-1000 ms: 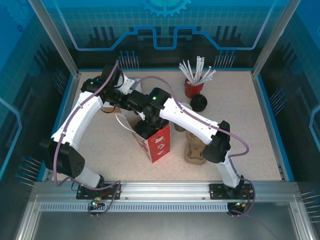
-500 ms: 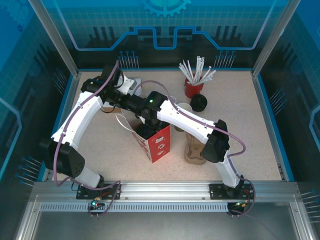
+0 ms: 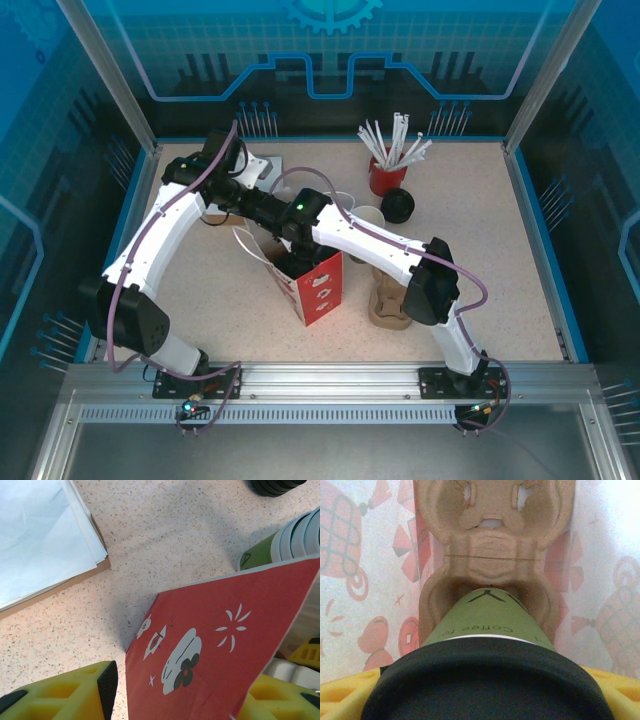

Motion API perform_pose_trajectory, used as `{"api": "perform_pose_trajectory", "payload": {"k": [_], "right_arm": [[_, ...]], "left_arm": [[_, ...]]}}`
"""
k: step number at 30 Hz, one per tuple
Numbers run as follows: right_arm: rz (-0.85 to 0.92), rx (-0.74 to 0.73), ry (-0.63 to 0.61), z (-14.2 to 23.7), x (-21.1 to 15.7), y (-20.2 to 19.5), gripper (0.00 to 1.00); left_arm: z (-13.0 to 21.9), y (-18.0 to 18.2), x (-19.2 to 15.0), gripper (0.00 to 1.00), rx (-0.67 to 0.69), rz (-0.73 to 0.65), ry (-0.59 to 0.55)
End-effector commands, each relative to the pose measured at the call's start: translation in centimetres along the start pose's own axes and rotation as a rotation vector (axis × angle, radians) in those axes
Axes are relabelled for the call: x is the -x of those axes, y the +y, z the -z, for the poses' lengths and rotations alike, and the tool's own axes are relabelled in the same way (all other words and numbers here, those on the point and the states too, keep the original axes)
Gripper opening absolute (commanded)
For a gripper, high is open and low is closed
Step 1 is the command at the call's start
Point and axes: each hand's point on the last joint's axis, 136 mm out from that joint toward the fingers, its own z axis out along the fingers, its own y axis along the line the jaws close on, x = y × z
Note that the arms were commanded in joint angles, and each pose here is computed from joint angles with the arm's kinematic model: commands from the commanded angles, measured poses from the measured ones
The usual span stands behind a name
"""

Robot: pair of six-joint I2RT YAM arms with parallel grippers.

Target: Pack the takeout coffee

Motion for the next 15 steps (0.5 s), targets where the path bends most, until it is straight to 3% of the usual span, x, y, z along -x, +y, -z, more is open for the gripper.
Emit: {"api": "perform_pose_trajectory", "payload": {"k": [1, 15], "right_arm": [[-0.015, 0.007, 0.030, -1.3, -0.1, -0.1, 0.85], [-0.013, -0.005, 0.051, -3.6, -0.3, -0.4, 0.85]], "left_arm": [[0.8, -0.5, 0.0, 0.54, -0.006, -0.005, -0.011], [0.6, -0.3, -0.1, 0.55, 0.003, -0.005, -0.002]]}}
